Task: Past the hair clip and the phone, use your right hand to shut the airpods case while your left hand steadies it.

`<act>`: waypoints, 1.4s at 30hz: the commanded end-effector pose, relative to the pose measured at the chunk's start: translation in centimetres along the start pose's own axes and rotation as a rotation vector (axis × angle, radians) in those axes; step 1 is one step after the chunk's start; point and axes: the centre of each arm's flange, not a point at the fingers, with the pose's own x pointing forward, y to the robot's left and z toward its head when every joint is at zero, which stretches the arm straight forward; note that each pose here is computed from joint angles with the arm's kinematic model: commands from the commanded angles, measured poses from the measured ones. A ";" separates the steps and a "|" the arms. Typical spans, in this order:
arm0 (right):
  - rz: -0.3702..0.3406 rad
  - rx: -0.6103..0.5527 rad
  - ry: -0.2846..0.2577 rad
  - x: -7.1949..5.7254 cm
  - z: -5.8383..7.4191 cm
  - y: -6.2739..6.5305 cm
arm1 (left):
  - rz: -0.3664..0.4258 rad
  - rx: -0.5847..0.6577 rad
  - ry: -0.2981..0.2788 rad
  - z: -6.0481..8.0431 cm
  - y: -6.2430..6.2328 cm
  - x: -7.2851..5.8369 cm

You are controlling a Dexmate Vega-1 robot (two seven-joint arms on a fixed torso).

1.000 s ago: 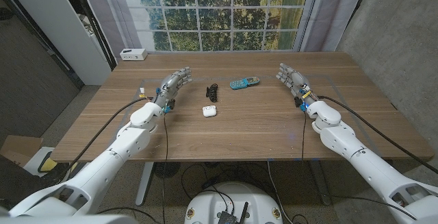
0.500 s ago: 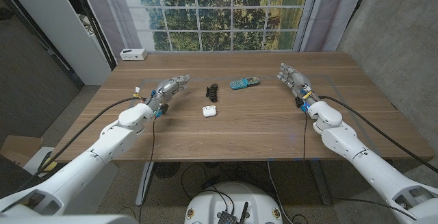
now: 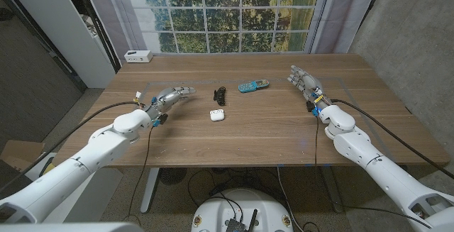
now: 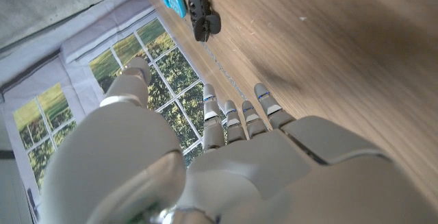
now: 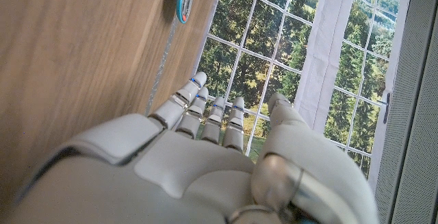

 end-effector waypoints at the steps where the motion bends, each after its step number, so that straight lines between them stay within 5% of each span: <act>1: 0.013 -0.019 -0.001 -0.3 -0.1 -0.3 | -0.084 0.313 0.058 2.8 1.0 -1.7; 11: 0.034 -0.019 -0.004 -0.2 -0.1 -1.3 | 0.045 0.192 0.044 1.6 -1.7 -3.8; 21: 0.052 -0.015 -0.009 -0.4 0.1 -3.5 | 0.123 0.089 0.122 0.3 -4.2 -5.0; 42: 0.049 0.000 -0.018 -1.6 0.3 -7.9 | 0.117 0.165 0.239 1.1 -9.5 -4.3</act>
